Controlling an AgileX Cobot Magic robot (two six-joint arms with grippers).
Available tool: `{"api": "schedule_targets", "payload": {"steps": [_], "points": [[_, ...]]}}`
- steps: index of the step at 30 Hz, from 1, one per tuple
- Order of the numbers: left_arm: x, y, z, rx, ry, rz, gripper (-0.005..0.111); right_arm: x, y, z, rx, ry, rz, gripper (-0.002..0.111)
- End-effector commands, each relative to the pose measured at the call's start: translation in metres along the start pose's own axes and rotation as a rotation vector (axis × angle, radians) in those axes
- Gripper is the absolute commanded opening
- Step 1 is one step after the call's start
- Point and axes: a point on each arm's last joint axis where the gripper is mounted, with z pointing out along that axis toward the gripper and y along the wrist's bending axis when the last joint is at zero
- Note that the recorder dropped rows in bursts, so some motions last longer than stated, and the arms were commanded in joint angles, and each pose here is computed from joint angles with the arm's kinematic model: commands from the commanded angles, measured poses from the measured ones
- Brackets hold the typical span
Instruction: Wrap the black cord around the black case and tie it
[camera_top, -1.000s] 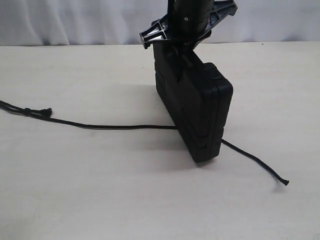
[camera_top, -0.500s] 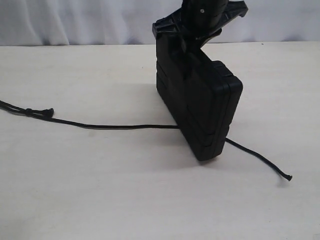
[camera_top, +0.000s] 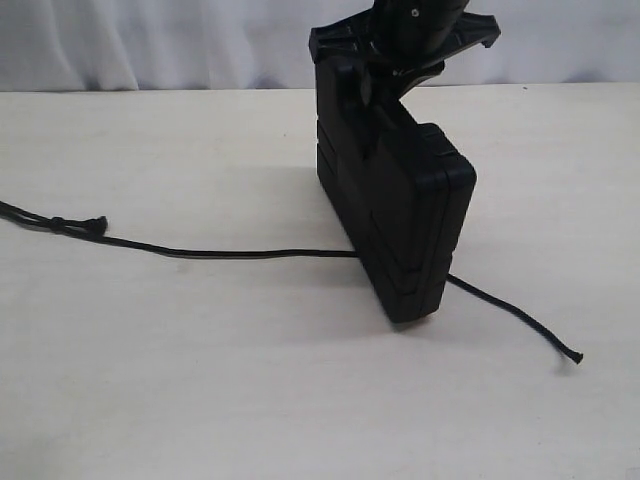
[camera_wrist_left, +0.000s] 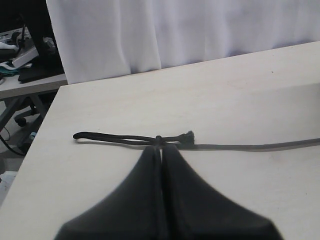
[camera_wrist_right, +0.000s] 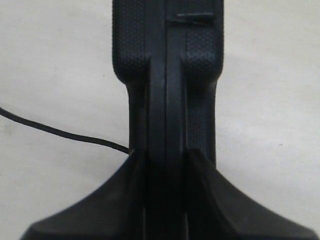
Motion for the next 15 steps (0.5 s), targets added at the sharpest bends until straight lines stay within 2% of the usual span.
{"api": "schedule_targets", "payload": {"steps": [1,15], "points": [[0.0003,-0.0006,0.0001,0.008,-0.008,-0.008,0.0,0.0035,-0.0047,0.013,0.013,0.06,0.031,0.004],[0.0003,-0.0006,0.0001,0.008,-0.008,-0.008,0.0,0.0025,-0.0085,0.013,0.047,0.051,0.015,0.004]]}}
